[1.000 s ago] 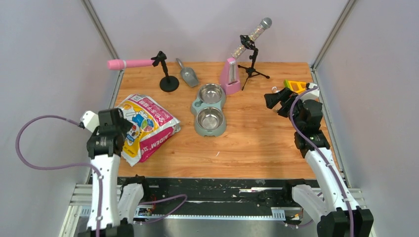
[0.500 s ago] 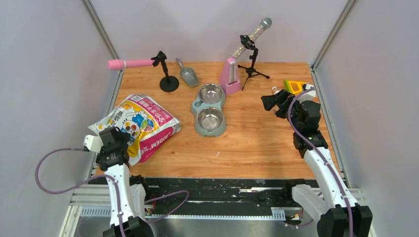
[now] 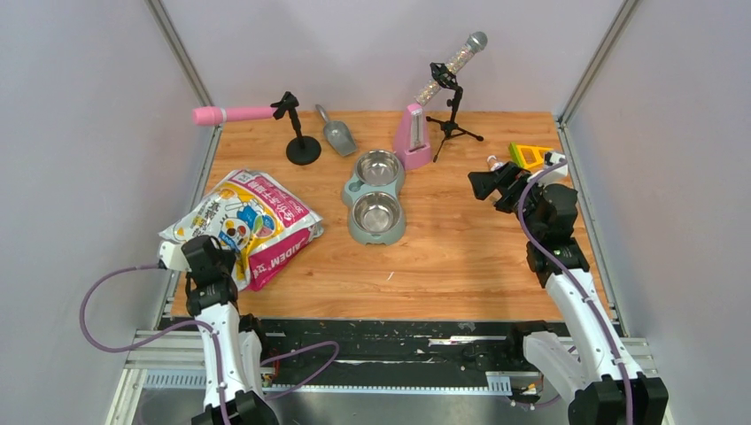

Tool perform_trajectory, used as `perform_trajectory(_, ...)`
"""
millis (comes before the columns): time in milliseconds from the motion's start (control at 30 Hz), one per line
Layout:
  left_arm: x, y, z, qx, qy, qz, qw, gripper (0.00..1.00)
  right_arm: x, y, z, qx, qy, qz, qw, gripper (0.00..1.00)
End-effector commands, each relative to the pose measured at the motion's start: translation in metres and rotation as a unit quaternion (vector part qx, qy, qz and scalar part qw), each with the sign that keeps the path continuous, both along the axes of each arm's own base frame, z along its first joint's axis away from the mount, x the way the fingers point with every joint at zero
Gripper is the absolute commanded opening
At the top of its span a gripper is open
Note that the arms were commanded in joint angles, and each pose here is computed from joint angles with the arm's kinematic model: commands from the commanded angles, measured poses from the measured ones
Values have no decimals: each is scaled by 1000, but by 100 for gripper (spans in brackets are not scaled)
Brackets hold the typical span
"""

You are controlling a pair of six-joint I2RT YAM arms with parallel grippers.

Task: Serve the pet food

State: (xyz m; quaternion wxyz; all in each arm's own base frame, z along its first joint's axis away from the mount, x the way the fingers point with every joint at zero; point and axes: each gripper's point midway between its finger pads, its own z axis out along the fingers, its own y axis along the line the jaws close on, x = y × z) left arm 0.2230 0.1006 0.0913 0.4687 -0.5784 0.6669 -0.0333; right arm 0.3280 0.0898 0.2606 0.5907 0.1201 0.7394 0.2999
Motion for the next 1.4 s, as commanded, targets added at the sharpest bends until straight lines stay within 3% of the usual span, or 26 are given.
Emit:
perform_trajectory(0,9,-18,21,-12,-18,-60,998,0,-1,2,12,11,-26,2,1000,98)
perform_trajectory(133,10,-52,42,-34,-48,-146,988,0,-2,5,9,12,-22,13,1000,98)
perform_trajectory(233,9,-84,60,-48,-90,-218,971,0,0,7,7,18,-17,17,1000,98)
perform_trajectory(433,-4,-137,92,-51,-114,-326,937,0,-1,13,7,22,-13,35,999,98)
perform_trajectory(700,-26,-164,162,-28,-168,-395,903,0,-3,12,9,18,-19,32,999,97)
perform_trajectory(1167,-31,-203,245,-7,-195,-526,828,0,-3,9,13,12,-27,27,999,97)
perform_trajectory(1233,-23,-214,247,-9,-197,-547,814,0,-3,8,12,11,-27,24,999,97)
perform_trajectory(1267,-20,-228,247,-12,-196,-572,796,0,-3,7,12,9,-28,22,999,97)
perform_trajectory(1300,-16,-232,249,-2,-195,-575,795,0,-2,7,12,7,-28,20,999,97)
perform_trajectory(1333,-15,-252,248,-4,-190,-607,771,0,-2,6,12,6,-29,17,999,97)
perform_trajectory(1367,-4,-259,245,10,-177,-613,770,0,-2,5,12,4,-28,15,999,97)
